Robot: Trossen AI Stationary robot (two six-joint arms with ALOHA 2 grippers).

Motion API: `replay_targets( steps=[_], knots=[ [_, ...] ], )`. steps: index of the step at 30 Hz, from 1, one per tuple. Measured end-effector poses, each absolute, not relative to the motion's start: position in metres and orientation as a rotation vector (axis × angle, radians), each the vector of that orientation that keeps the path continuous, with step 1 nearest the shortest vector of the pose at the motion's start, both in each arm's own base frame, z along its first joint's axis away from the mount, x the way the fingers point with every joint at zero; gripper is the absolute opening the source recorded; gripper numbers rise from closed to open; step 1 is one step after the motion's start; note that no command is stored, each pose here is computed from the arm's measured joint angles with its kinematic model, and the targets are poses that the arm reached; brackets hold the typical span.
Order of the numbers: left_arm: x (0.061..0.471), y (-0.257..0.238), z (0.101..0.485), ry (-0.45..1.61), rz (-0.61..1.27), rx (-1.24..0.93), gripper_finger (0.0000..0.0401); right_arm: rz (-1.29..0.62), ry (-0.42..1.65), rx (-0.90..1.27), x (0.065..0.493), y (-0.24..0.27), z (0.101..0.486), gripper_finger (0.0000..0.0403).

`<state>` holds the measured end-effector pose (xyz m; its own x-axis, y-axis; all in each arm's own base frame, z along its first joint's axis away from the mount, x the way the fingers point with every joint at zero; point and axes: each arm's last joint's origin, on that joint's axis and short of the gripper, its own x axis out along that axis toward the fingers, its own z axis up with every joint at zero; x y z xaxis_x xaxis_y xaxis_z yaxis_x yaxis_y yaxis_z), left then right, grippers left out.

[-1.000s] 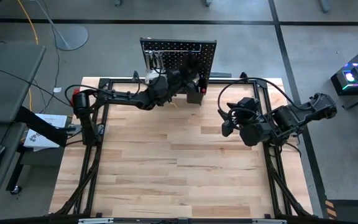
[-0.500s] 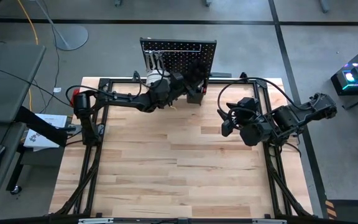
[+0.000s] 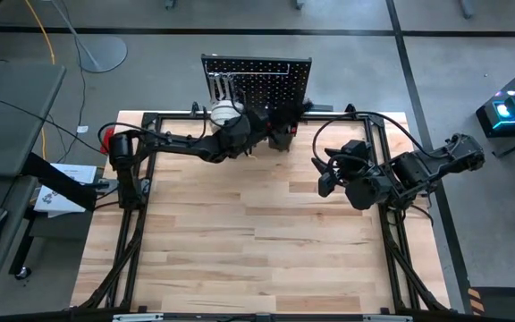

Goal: Hang tools onto peg board
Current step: Put the gloves into the black bin on the peg board, then put the gloves into the black bin on the pegboard

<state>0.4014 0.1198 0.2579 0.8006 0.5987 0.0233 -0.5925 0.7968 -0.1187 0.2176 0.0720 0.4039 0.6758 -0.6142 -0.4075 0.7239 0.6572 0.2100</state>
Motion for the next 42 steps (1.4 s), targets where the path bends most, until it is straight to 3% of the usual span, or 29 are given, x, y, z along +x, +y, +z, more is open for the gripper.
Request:
replay_targets(
  steps=[11,14,17,22,36,39,42],
  knots=[
    [0.407,0.121,0.270,0.063,0.693,-0.081,0.0244,-0.891,0.276,0.414,0.224,0.048,0.404,0.0209],
    [0.407,0.122,0.270,0.073,0.703,-0.062,0.0244,-0.954,0.284,0.411,0.229,0.027,0.404,0.0148],
    [0.407,0.122,0.270,0.075,0.703,-0.062,0.0244,-1.002,0.314,0.381,0.233,0.006,0.404,0.0037],
    [0.407,0.121,0.269,0.092,0.704,-0.061,0.0244,-1.028,0.399,0.363,0.232,-0.016,0.402,0.0005],
    [0.376,0.093,0.326,0.070,0.587,-0.060,0.0244,-1.015,0.826,0.286,0.187,-0.015,0.387,0.0012],
    [0.362,0.077,0.345,0.060,0.538,-0.113,0.0244,-0.930,0.938,0.275,0.191,-0.030,0.384,0.0038],
    [0.343,0.060,0.366,0.051,0.472,-0.166,0.0244,-0.867,1.047,0.217,0.196,-0.053,0.379,0.0091]
  ],
)
